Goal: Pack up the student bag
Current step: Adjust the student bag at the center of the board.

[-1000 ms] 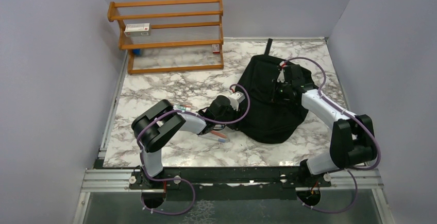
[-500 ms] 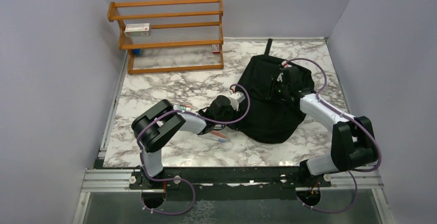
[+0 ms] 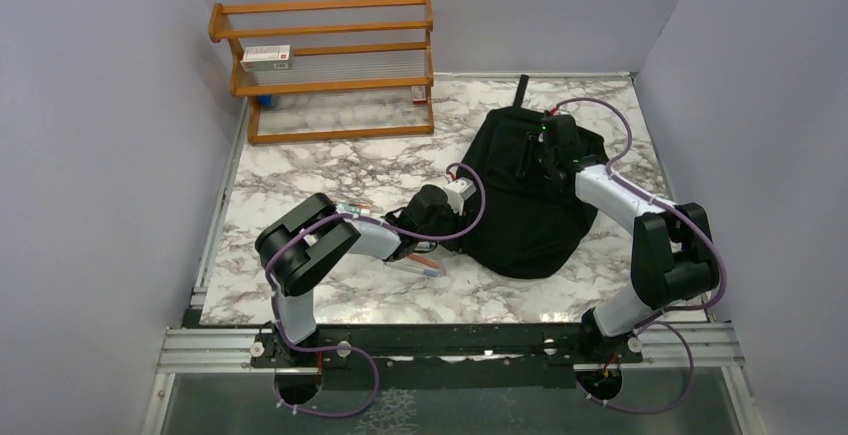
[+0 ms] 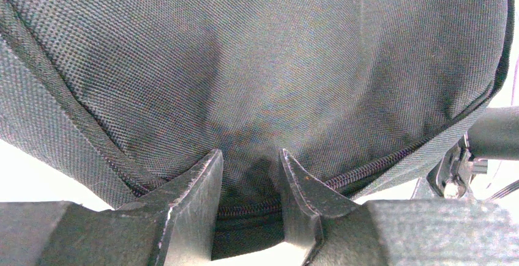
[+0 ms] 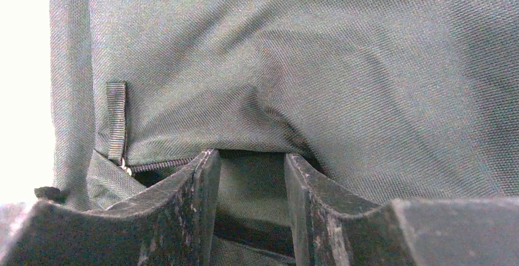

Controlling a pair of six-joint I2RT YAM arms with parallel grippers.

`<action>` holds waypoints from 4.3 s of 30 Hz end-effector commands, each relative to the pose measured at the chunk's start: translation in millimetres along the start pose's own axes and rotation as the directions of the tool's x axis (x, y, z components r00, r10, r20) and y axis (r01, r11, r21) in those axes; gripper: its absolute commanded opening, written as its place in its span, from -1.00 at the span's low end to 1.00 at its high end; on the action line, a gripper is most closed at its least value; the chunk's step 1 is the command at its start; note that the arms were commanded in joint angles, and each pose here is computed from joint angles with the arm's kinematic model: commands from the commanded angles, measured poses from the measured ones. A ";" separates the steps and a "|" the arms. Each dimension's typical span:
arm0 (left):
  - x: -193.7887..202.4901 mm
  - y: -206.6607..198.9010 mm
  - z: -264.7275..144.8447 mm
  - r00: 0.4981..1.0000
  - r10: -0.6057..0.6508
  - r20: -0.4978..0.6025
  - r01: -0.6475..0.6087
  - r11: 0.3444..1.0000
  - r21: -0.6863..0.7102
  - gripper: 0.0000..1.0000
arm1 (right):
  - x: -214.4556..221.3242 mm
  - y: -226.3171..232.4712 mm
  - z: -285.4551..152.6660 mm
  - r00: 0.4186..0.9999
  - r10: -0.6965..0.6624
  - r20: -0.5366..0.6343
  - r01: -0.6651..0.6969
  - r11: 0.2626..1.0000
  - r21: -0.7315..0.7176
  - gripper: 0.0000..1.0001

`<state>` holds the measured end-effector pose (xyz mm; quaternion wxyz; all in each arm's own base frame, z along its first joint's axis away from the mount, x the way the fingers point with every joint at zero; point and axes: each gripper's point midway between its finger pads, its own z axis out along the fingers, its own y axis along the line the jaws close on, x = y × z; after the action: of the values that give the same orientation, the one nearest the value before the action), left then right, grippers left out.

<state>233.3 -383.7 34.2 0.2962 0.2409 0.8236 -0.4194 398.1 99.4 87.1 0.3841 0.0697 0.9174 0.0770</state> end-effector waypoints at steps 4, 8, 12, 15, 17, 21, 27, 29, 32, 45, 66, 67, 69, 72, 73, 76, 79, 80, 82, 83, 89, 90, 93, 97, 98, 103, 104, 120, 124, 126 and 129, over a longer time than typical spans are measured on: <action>42.5 12.2 -3.9 0.990 -0.023 -0.139 0.016 0.999 -0.050 -0.18 | -21.4 -33.1 5.8 0.998 -0.029 0.060 0.020 0.989 0.145 0.01; 43.1 12.6 -4.7 0.990 -0.022 -0.141 0.014 0.999 -0.052 -0.18 | -48.9 -29.6 -5.8 0.988 -0.029 0.150 0.008 0.991 0.136 0.04; 43.8 12.6 -5.3 0.990 -0.022 -0.142 0.015 0.999 -0.053 -0.18 | -71.1 -25.9 -19.9 0.972 -0.031 0.231 0.002 0.992 0.123 0.05; 43.9 12.3 -5.8 0.990 -0.022 -0.142 0.015 0.999 -0.052 -0.18 | -82.4 -23.6 -30.3 0.962 -0.037 0.271 0.007 0.994 0.113 0.05; 44.6 13.0 -5.9 0.989 -0.021 -0.143 0.014 0.998 -0.054 -0.19 | -90.0 -21.9 -38.8 0.952 -0.045 0.302 0.014 0.994 0.105 0.05; 43.9 13.1 -5.4 0.990 -0.022 -0.142 0.015 0.998 -0.055 -0.19 | -101.2 -19.9 -53.6 0.934 -0.057 0.354 0.025 0.995 0.093 0.06; 39.9 11.8 -5.0 0.991 -0.024 -0.134 0.016 0.998 -0.053 -0.19 | -96.6 -20.4 -59.4 0.945 -0.097 0.312 0.068 0.993 0.101 0.09; 35.0 9.8 -5.3 0.992 -0.031 -0.124 0.025 0.998 -0.052 -0.19 | -87.6 -21.7 -59.0 0.959 -0.104 0.262 0.079 0.991 0.105 0.12; 19.9 4.9 -6.5 0.993 -0.057 -0.102 0.052 0.997 -0.050 -0.19 | -72.1 -21.3 -61.0 0.974 -0.100 0.202 0.084 0.992 0.089 0.15; -84.1 -17.2 -49.2 0.994 -0.082 0.077 0.097 0.970 -0.224 0.08 | -36.0 -22.6 -82.4 0.991 -0.079 0.104 0.074 0.996 0.048 0.19; -34.4 -1.4 -41.9 0.918 -0.389 0.069 0.393 0.881 -0.263 0.64 | -19.9 -19.2 -94.2 0.994 -0.045 0.097 0.045 0.999 0.000 0.19; -38.0 -2.8 -38.5 0.920 -0.386 0.071 0.391 0.885 -0.252 0.60 | -18.8 -19.5 -94.4 0.994 -0.045 0.095 0.045 0.999 0.000 0.19; -42.5 -3.2 -33.0 0.923 -0.378 0.072 0.383 0.892 -0.240 0.47 | -16.4 -19.6 -94.2 0.995 -0.045 0.091 0.045 0.999 -0.003 0.19; -43.4 3.5 -27.3 0.922 -0.384 0.056 0.385 0.891 -0.242 0.17 | -12.7 -20.0 -93.5 0.996 -0.043 0.083 0.044 0.999 -0.004 0.19; -43.3 7.5 -26.7 0.919 -0.390 0.051 0.391 0.888 -0.242 0.04 | -12.0 -20.3 -93.5 0.996 -0.043 0.083 0.044 0.999 -0.004 0.19; -47.1 21.3 -29.9 0.915 -0.401 0.049 0.401 0.885 -0.238 -0.39 | -10.5 -22.3 -92.5 0.995 -0.047 0.085 0.046 0.999 0.004 0.19; -63.6 47.3 -38.4 0.924 -0.376 0.068 0.380 0.885 -0.268 -0.76 | -5.5 -25.1 -87.4 0.995 -0.058 0.076 0.057 0.998 0.013 0.19; -70.1 56.7 -40.9 0.929 -0.364 0.066 0.367 0.885 -0.285 -0.83 | -3.9 -26.0 -85.3 0.996 -0.058 0.070 0.057 0.998 0.017 0.19; -86.0 76.8 -46.3 0.941 -0.332 0.058 0.333 0.888 -0.318 -0.94 | -1.5 -26.5 -82.8 0.997 -0.052 0.062 0.051 0.999 0.020 0.19; -92.3 89.1 -47.4 0.947 -0.318 0.049 0.315 0.884 -0.346 -0.97 | -1.1 -26.2 -82.1 0.997 -0.048 0.062 0.047 0.999 0.018 0.19; -148.2 142.8 -44.6 0.984 -0.174 -0.025 0.147 0.893 -0.425 -0.90 | -4.0 -18.5 -83.3 0.996 -0.048 0.078 0.050 0.998 -0.025 0.19; -159.7 149.7 -42.1 0.989 -0.147 -0.032 0.119 0.892 -0.436 -0.79 | -3.8 -16.0 -83.3 0.996 -0.053 0.075 0.056 0.998 -0.039 0.19; -188.4 171.9 -32.6 0.994 -0.101 -0.039 0.072 0.882 -0.465 -0.52 | -0.7 -7.9 -84.1 0.996 -0.068 0.062 0.074 0.993 -0.089 0.19; -220.1 173.4 -28.5 0.995 -0.097 -0.007 0.084 0.894 -0.439 -0.13 | 1.1 -4.7 -89.3 0.995 -0.075 0.060 0.081 0.990 -0.112 0.19; -223.4 168.5 -30.6 0.995 -0.098 0.002 0.089 0.897 -0.433 0.00 | 0.7 -5.7 -90.9 0.995 -0.076 0.064 0.083 0.991 -0.108 0.19; -211.7 149.7 -60.2 0.986 -0.159 0.050 0.164 0.873 -0.460 0.42 | -0.8 -8.0 -96.6 0.994 -0.075 0.082 0.083 0.992 -0.099 0.19; -207.1 144.6 -67.5 0.983 -0.173 0.068 0.184 0.868 -0.462 0.44 | -1.1 -7.9 -96.7 0.994 -0.075 0.082 0.083 0.992 -0.099 0.19; -125.8 73.6 -49.0 0.905 -0.398 0.149 0.425 0.861 -0.279 0.40 | -11.0 -5.0 -105.9 0.993 -0.036 0.115 0.048 0.993 -0.105 0.19; -120.9 75.7 -41.7 0.908 -0.399 0.129 0.419 0.866 -0.272 0.02 | -7.0 -11.1 -106.9 0.993 -0.038 0.112 0.047 0.996 -0.078 0.19; -119.6 79.3 -41.9 0.915 -0.385 0.120 0.404 0.870 -0.284 -0.18 | -5.2 -12.5 -107.2 0.993 -0.038 0.109 0.046 0.996 -0.073 0.19; -120.6 89.6 -45.3 0.922 -0.372 0.107 0.387 0.872 -0.301 -0.59 | -4.3 -13.4 -107.6 0.994 -0.038 0.107 0.046 0.997 -0.069 0.19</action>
<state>353.3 -317.0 87.0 0.2558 0.0002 0.9094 -0.3281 328.4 82.0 165.4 0.4395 0.0310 0.8912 0.1079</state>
